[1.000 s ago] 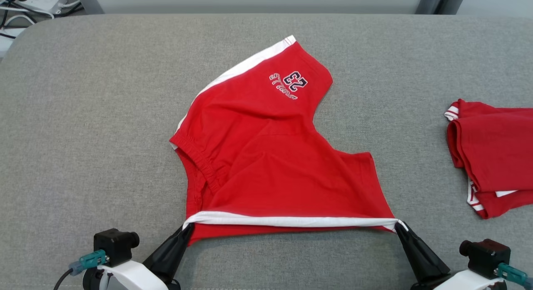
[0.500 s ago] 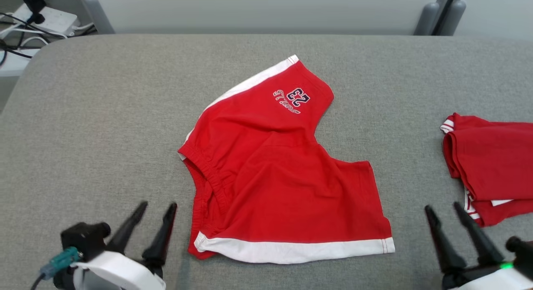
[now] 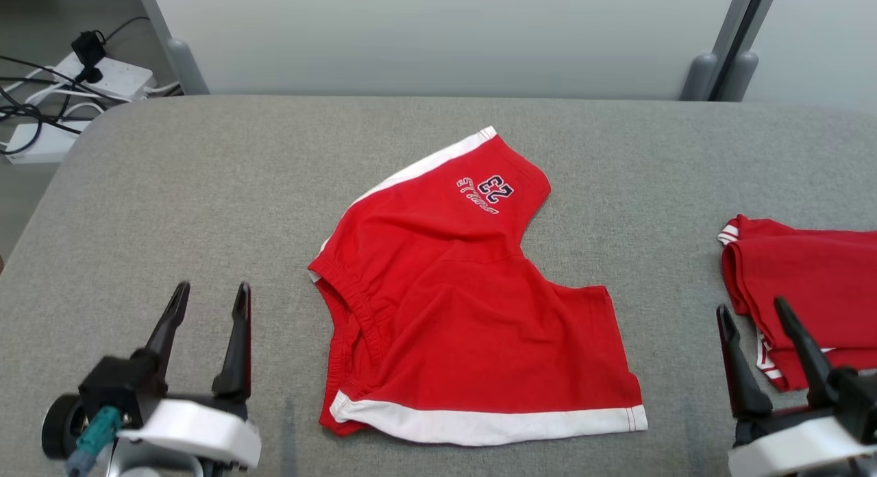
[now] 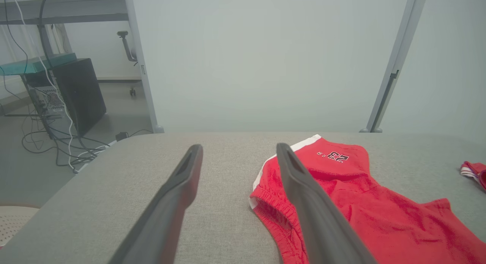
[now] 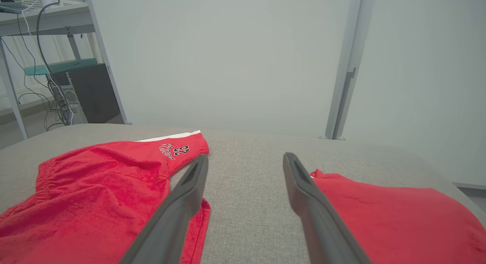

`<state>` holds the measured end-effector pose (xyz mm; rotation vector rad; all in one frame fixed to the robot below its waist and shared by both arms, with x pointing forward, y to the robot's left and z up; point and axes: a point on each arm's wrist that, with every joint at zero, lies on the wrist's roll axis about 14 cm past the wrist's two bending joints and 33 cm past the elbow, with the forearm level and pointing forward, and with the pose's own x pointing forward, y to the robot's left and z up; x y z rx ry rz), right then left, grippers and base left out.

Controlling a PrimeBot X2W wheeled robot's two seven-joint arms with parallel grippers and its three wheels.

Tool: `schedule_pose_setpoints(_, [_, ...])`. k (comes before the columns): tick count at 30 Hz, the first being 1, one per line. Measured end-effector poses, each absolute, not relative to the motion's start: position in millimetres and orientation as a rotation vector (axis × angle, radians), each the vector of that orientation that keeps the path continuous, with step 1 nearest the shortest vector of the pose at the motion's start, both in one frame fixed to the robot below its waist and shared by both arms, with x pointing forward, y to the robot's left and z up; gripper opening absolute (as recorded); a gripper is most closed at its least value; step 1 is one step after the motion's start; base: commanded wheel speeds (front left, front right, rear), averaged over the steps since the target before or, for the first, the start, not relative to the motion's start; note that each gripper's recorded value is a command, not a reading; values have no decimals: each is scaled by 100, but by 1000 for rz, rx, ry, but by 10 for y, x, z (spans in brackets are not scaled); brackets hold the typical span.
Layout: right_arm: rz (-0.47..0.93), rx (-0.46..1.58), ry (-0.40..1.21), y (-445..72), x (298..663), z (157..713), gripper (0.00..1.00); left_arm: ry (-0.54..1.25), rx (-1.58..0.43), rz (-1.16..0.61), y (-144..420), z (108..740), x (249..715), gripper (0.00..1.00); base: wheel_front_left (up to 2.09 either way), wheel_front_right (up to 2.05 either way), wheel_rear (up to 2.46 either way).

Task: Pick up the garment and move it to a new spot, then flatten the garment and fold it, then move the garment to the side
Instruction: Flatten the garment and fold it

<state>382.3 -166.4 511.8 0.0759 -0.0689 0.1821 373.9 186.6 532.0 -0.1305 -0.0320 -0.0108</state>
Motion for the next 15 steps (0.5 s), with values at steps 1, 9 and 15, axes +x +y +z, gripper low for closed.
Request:
schedule_pose_setpoints(1, [177,75,-52,-1666,3781,5062,100,-25,-111,-3,1899,5282,3693,100,0,0,0])
schedule_pose_setpoints(9, [145,75,33,-1687,3474,4770,100,-14,-63,17,2103,5186,3409,100,0,0,0])
schedule_pose_setpoints(15, [143,84,30,-1659,3410,4764,100,-15,-89,87,2388,5153,3293,100,0,0,0])
